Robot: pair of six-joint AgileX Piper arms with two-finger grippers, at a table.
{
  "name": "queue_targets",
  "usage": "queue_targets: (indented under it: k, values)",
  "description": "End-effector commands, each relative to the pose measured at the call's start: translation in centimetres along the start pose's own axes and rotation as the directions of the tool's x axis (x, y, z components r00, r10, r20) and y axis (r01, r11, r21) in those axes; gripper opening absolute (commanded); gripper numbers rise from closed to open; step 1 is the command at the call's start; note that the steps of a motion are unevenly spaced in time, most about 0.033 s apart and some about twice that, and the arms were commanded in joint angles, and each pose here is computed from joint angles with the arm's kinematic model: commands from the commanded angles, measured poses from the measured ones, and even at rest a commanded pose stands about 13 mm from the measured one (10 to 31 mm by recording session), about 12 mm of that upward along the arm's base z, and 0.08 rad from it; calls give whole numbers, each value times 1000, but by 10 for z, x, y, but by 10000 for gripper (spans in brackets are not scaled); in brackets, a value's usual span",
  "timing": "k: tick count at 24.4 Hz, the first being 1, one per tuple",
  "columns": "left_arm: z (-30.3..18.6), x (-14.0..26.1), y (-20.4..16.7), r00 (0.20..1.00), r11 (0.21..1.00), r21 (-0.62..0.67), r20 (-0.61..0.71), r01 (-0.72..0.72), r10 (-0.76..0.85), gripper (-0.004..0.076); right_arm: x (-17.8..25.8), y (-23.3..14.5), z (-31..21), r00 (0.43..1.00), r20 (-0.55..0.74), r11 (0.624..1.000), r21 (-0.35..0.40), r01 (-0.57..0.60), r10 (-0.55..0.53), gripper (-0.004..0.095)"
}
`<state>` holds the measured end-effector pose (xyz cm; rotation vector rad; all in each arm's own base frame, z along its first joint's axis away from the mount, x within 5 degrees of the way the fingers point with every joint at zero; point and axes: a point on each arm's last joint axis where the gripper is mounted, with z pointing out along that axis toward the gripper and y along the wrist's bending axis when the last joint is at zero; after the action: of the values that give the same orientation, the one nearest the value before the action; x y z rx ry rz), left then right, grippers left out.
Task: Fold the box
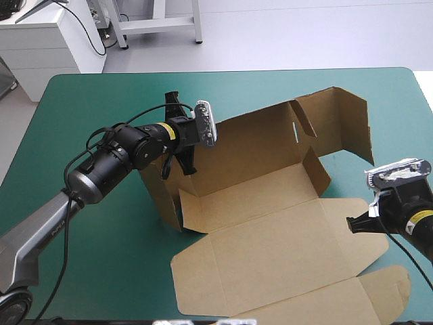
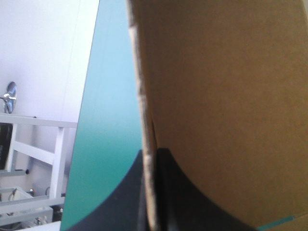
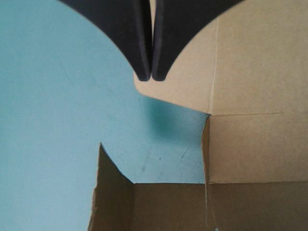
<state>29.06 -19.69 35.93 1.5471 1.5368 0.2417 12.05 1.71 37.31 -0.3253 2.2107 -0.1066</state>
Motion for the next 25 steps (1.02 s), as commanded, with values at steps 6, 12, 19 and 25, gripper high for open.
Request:
queue_targets:
  k: [6,12,19,25]
  values:
    - [-22,-17,18,990,977,-175,55,-120,131,-8,-10,-3,-9,996,92,1000,11,-9,8,-16]
    - [-19,-18,12,987,974,-176,52,-143,154,-8,-10,-3,-9,995,101,1000,11,-9,8,-16]
    - [-13,-4,-26,983,949,-257,-43,-183,178,-8,-16,-2,-8,986,157,999,-7,-52,52,-16]
    - [-22,6,-36,976,922,-322,-110,-214,188,-8,-29,0,-5,983,168,997,-37,-69,74,-16]
